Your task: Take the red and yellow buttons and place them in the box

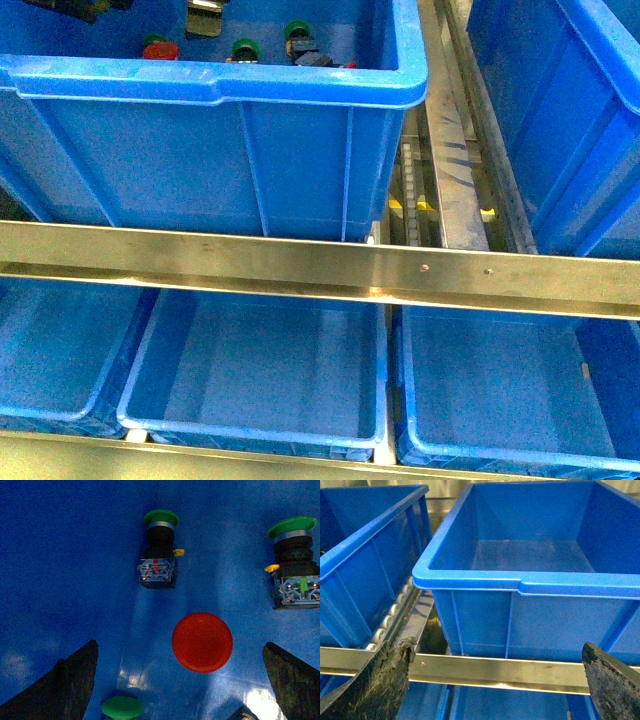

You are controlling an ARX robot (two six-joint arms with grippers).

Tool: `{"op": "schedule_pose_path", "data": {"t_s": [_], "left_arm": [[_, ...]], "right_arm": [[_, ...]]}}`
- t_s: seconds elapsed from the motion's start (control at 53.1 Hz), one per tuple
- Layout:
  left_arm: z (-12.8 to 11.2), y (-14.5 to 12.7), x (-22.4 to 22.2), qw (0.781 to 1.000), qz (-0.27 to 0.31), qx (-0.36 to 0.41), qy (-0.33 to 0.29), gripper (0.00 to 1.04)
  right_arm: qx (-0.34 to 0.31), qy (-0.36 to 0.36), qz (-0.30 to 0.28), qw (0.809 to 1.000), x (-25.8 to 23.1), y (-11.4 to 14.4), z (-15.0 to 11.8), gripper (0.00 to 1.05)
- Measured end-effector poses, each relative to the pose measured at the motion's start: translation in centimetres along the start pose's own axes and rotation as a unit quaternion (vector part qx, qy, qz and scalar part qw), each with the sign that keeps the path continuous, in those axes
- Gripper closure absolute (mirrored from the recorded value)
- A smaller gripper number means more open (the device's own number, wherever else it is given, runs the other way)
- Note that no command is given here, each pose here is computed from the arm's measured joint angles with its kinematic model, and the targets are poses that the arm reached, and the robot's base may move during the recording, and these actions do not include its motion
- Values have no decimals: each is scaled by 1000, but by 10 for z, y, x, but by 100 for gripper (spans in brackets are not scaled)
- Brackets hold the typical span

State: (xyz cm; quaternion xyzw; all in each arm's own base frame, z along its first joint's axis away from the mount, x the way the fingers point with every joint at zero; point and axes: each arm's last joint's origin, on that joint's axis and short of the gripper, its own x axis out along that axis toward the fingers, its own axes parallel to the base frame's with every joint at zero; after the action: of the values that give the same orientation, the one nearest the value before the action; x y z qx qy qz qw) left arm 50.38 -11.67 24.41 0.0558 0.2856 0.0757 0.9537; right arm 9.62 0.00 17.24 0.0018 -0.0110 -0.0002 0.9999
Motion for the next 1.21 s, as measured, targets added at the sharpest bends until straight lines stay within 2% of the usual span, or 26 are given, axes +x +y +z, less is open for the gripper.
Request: {"op": "schedule_pose_path", "data": {"t_s": [0.773, 0.829, 1.056, 1.206], "left_arm": [[-5, -14, 35, 999, 4, -6, 40, 8], [-7, -16, 38, 999, 8, -6, 43, 17], [-6, -19, 40, 999, 5, -7, 30, 65], [-7, -21, 41, 1000, 0, -8, 19, 71]], "right_arm": [[0, 0, 0, 1000, 0, 0, 0, 6], [0, 0, 0, 1000, 0, 0, 0, 6], [0, 0, 0, 1000, 0, 0, 0, 6], [0, 0, 0, 1000, 0, 0, 0, 6]]}}
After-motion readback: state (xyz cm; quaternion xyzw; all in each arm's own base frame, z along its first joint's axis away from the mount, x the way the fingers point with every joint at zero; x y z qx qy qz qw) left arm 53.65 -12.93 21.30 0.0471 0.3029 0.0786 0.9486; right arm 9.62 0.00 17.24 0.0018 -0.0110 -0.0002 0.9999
